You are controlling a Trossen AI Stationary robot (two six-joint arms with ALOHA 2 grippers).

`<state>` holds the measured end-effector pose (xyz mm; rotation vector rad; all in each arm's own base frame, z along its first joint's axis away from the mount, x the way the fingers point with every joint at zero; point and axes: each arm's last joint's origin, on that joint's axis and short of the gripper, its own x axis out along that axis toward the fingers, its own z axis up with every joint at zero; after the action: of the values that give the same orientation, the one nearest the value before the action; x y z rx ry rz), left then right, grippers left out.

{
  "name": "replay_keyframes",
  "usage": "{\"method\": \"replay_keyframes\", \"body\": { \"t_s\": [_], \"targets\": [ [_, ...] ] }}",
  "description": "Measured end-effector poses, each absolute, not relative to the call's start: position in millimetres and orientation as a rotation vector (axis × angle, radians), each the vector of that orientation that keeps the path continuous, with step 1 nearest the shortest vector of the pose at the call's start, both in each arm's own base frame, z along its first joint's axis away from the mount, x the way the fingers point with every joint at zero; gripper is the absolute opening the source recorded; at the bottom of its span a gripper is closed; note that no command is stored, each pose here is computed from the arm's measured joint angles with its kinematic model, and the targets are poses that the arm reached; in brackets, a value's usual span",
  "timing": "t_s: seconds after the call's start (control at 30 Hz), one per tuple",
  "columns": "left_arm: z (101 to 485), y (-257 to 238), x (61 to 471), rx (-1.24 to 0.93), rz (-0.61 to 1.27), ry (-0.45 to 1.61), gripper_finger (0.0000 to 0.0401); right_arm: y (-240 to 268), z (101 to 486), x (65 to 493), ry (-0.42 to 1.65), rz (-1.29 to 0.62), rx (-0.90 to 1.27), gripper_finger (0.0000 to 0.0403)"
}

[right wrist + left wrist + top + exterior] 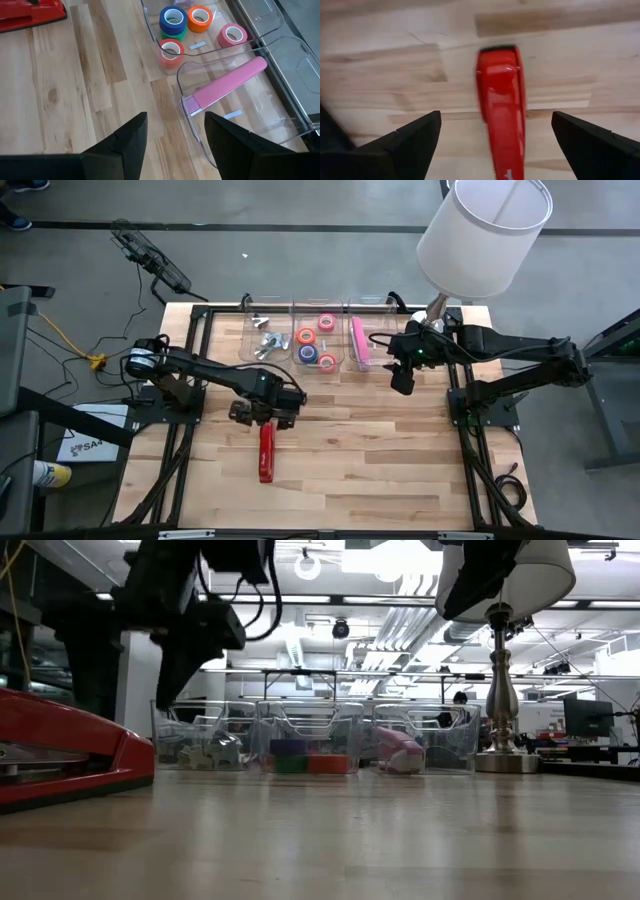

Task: Pick and place Stapler, Stapler remover, tape
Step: Put the red stapler into the right transparent bin

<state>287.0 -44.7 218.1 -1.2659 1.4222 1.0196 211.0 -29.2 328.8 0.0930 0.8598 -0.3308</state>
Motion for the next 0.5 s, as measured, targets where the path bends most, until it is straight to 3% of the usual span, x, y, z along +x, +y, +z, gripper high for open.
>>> {"method": "replay_keyframes", "body": {
  "t_s": [0.5],
  "targets": [
    [164.1, -45.8, 280.7, -1.41, 0.919, 1.376, 0.0376, -29.2, 328.6, 210.7, 0.863, -0.331, 0.093, 0.0188]
  ]
}}
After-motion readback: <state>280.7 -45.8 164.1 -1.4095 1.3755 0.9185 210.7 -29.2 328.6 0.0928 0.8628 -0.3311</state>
